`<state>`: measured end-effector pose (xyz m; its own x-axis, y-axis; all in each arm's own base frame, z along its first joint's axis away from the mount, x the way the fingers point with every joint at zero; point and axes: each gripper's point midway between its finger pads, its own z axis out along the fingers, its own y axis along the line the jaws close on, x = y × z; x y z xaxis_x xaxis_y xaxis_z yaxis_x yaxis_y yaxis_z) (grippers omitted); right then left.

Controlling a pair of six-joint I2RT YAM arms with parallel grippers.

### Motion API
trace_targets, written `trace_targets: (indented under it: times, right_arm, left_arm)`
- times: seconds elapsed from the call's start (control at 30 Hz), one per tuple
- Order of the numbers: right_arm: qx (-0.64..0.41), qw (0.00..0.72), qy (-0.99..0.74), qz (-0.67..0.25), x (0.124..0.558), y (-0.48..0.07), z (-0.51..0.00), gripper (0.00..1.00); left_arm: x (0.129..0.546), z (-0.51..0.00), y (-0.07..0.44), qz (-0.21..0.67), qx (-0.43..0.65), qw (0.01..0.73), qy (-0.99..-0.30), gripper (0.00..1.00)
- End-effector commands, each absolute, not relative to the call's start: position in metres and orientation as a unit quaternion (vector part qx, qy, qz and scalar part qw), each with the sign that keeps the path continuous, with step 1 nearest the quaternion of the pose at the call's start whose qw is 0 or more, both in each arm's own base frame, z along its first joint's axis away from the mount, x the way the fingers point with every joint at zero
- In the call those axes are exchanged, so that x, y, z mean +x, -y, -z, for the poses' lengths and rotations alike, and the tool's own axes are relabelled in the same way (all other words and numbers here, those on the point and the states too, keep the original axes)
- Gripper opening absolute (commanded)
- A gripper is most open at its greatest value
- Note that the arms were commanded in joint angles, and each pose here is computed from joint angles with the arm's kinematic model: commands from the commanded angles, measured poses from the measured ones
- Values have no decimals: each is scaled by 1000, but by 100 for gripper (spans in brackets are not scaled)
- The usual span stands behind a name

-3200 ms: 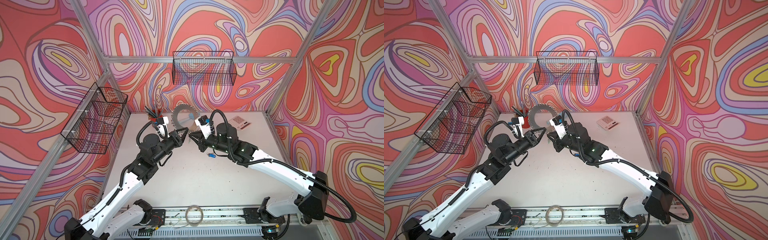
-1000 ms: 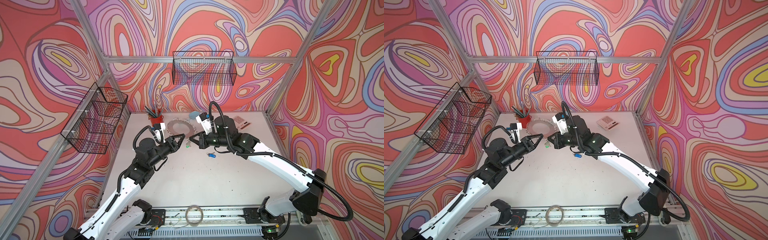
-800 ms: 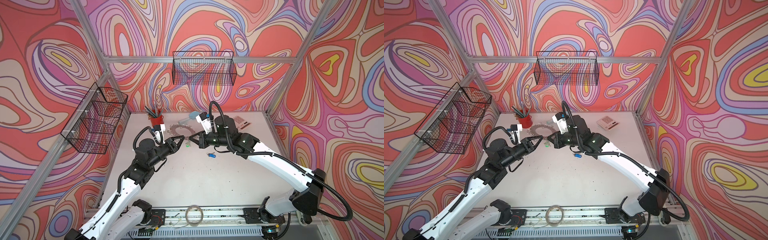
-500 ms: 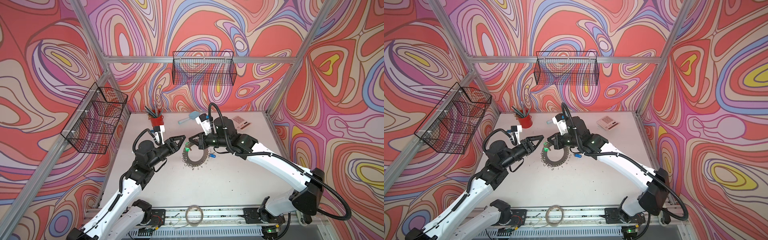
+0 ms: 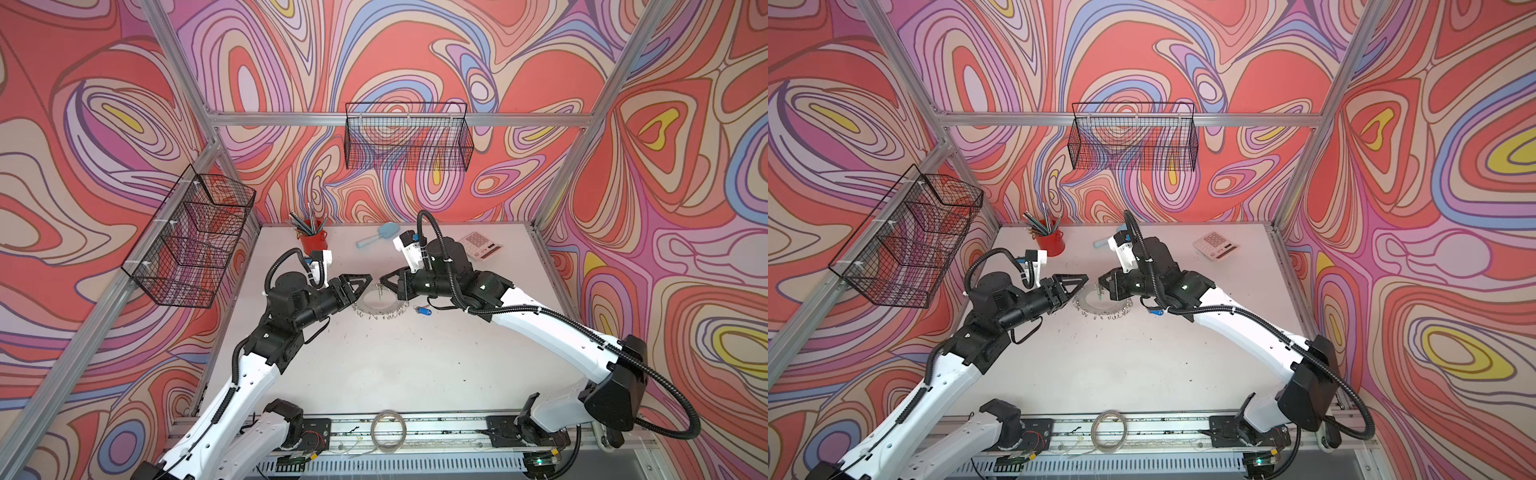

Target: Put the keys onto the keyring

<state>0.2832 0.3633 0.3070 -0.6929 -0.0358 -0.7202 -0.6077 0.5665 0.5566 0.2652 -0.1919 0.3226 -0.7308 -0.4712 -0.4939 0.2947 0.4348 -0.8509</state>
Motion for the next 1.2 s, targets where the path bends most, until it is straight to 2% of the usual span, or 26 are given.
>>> trace_targets:
  times: [0.0,0.13,0.33,0.57,0.97,1.17]
  right_arm:
    - [-192,372,-802,-427,283,-355,-329,0]
    - [-173,380,-801,-429,288,-354,-330,0]
    - [-136,378,-799,-448,293,-355,-333,0]
    - [-124,361,-803,-458,290,-356,-333,0]
    - [-124,349,-800,-473,283,-356,-333,0]
    - [-127,347,-798,-477,281,-357,-334,0]
  left_arm:
    - [247,-318,195,493,5,336,-803,47]
    - [239,-320,201,495,22,309,-812,39]
    - [221,-303,210,445,57,312,-838,42]
    - [236,-286,222,378,90,344,-855,45]
    - [257,-291,221,358,84,389,-845,46]
    - [261,-292,229,372,88,386,-840,43]
